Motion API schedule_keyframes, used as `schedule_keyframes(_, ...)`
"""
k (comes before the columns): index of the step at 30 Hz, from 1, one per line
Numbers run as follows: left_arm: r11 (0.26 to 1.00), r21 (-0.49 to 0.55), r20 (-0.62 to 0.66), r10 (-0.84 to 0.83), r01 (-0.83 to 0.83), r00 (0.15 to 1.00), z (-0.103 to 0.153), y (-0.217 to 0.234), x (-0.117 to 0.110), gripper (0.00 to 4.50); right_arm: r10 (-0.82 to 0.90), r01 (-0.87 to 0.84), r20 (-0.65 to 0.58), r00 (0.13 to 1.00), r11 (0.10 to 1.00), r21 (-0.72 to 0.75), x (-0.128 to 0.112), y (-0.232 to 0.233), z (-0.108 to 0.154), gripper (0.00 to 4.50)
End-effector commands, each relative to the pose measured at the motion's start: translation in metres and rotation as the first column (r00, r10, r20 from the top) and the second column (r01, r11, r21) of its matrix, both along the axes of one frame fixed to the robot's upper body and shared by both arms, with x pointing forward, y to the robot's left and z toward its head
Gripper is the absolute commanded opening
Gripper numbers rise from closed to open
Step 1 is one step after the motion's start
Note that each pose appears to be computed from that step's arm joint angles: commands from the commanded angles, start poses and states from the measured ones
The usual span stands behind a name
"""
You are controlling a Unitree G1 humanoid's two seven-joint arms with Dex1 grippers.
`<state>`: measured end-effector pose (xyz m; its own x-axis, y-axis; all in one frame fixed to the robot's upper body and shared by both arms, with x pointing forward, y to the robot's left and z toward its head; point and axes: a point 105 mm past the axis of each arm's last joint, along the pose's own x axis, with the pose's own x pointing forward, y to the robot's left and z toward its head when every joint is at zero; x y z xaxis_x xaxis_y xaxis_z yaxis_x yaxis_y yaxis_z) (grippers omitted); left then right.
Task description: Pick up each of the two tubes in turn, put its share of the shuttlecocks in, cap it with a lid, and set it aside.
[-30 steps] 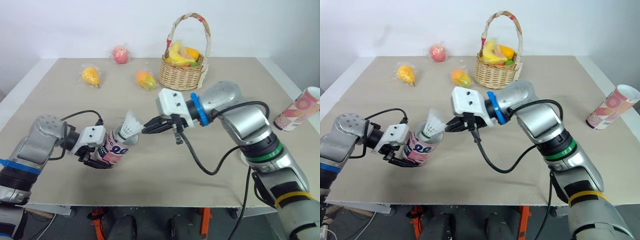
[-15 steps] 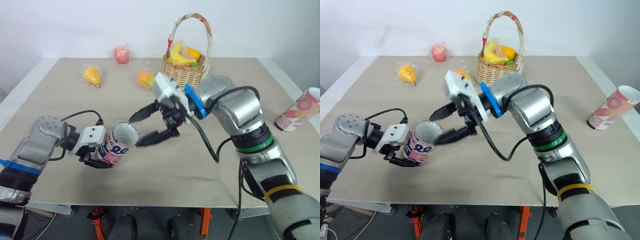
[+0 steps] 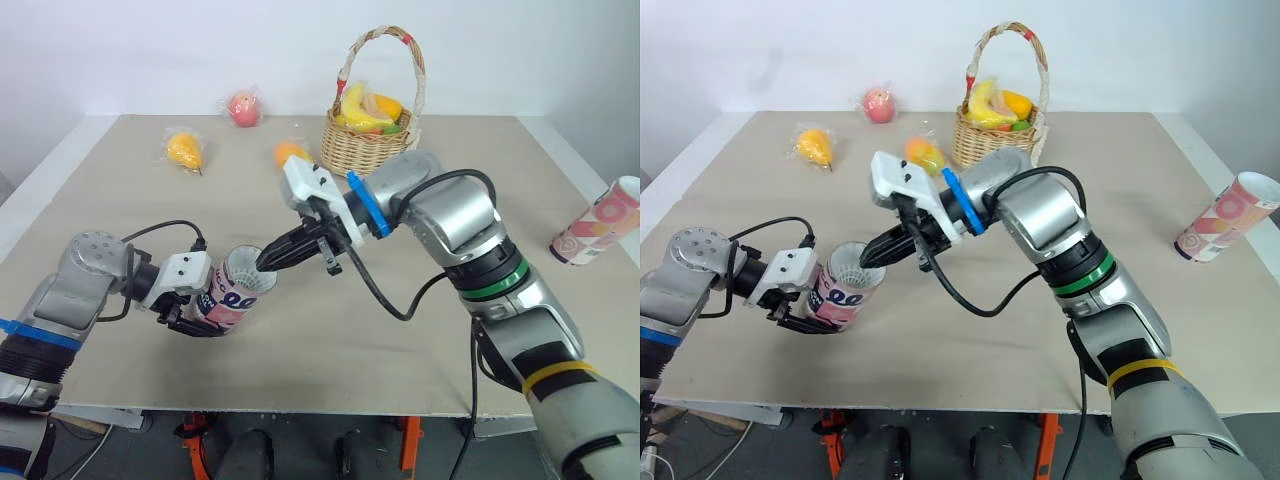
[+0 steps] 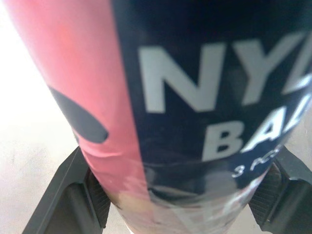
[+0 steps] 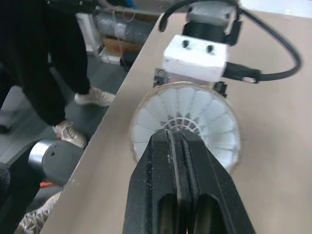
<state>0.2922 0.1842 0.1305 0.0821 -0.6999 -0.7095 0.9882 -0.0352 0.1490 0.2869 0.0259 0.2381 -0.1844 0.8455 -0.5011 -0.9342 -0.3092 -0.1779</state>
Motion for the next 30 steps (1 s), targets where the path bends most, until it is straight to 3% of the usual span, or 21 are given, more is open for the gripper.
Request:
schedule_keyframes(1, 0.999, 0.028, -0.063, -0.014, 0.015, 0.998, -0.018, -0.002, -0.005, 3.21, 0.058, -0.055, 0.043, 0.997, 0.997, -0.061, -0.006, 0.016, 0.000, 0.13)
schedule_keyframes(9, 1.000, 0.023, -0.059, -0.008, 0.009, 0.998, -0.018, -0.002, -0.004, 3.21, 0.110, -0.098, 0.054, 0.992, 0.977, -0.191, -0.006, 0.050, -0.018, 0.13)
schedule_keyframes(21, 1.000, 0.012, -0.057, 0.011, -0.011, 0.998, -0.016, -0.002, -0.004, 3.21, 0.161, -0.153, 0.010, 0.987, 0.957, -0.246, -0.016, 0.078, -0.046, 0.13)
schedule_keyframes(25, 1.000, 0.008, -0.058, 0.012, -0.011, 0.998, -0.016, -0.003, -0.005, 3.21, 0.079, -0.080, -0.015, 0.997, 0.989, -0.128, 0.006, 0.066, -0.003, 0.13)
schedule_keyframes(30, 1.000, -0.008, -0.045, 0.009, -0.009, 0.999, -0.015, -0.006, -0.005, 3.21, 0.121, -0.123, 0.034, 0.992, 0.989, 0.076, 0.016, 0.015, 0.051, 0.13)
